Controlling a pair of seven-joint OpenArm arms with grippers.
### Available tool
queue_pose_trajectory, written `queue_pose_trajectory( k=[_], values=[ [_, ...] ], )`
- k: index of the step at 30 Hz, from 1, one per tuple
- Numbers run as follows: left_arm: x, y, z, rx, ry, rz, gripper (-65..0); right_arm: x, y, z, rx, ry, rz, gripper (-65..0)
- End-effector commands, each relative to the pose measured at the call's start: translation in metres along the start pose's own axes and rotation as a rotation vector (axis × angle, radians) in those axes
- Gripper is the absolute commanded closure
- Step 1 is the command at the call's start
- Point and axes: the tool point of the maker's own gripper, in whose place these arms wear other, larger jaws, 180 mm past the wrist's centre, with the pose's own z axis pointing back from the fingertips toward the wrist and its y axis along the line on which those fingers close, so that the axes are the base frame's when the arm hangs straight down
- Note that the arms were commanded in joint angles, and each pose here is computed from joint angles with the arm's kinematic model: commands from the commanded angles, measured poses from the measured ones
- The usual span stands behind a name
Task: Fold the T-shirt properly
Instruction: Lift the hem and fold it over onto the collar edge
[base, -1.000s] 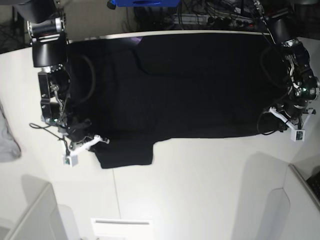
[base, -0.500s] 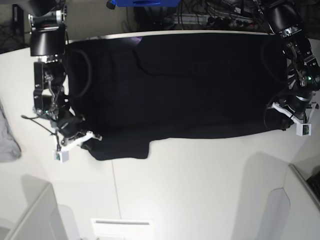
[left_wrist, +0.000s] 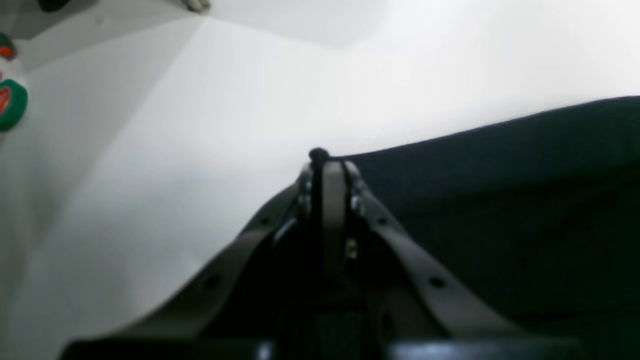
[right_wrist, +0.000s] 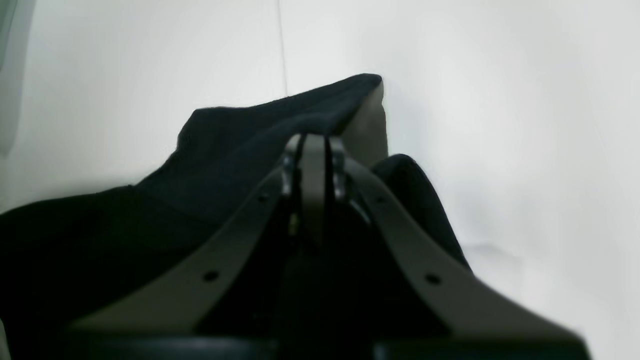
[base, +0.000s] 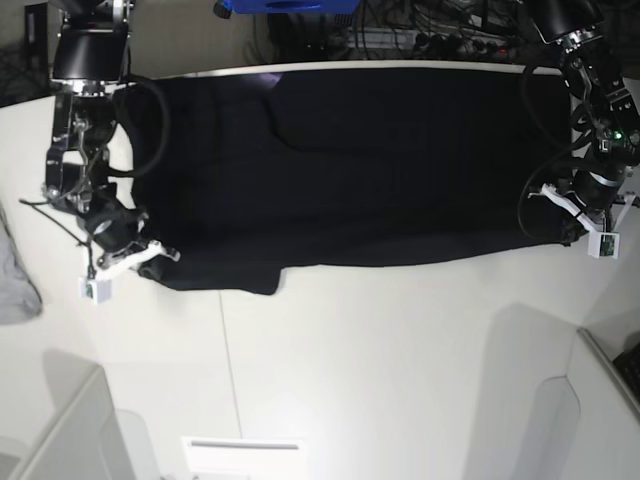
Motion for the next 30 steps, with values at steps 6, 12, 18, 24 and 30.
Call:
queue_pose_trajectory(
  k=[6, 12, 18, 24, 30],
  values=[
    [0.003, 0.000, 0.013, 0.005, -0.024, -0.040, 0.0, 0.011, 0.005, 0.017, 0.011, -0.047, 0.033, 0.0],
    [0.000, -0.010, 0.024, -0.049, -0.038, -0.010, 0.0, 0.002, 0.010, 0.026, 0.021, -0.043, 0.045, 0.0],
    [-0.012, 0.003, 0.038, -0.037, -0.031, 0.046, 0.0, -0.005, 0.016, 0.037, 0.029, -0.046, 0.064, 0.0],
    [-0.019, 0.008, 0.054, -0.033, -0.027, 0.060, 0.0, -0.013, 0.004, 0.054, -0.002, -0.052, 0.054, 0.0],
    [-0.033, 0.008, 0.061, -0.035, 0.010, 0.058, 0.0, -0.027, 0.009, 0.069, 0.003, -0.038, 0.076, 0.0]
  ],
)
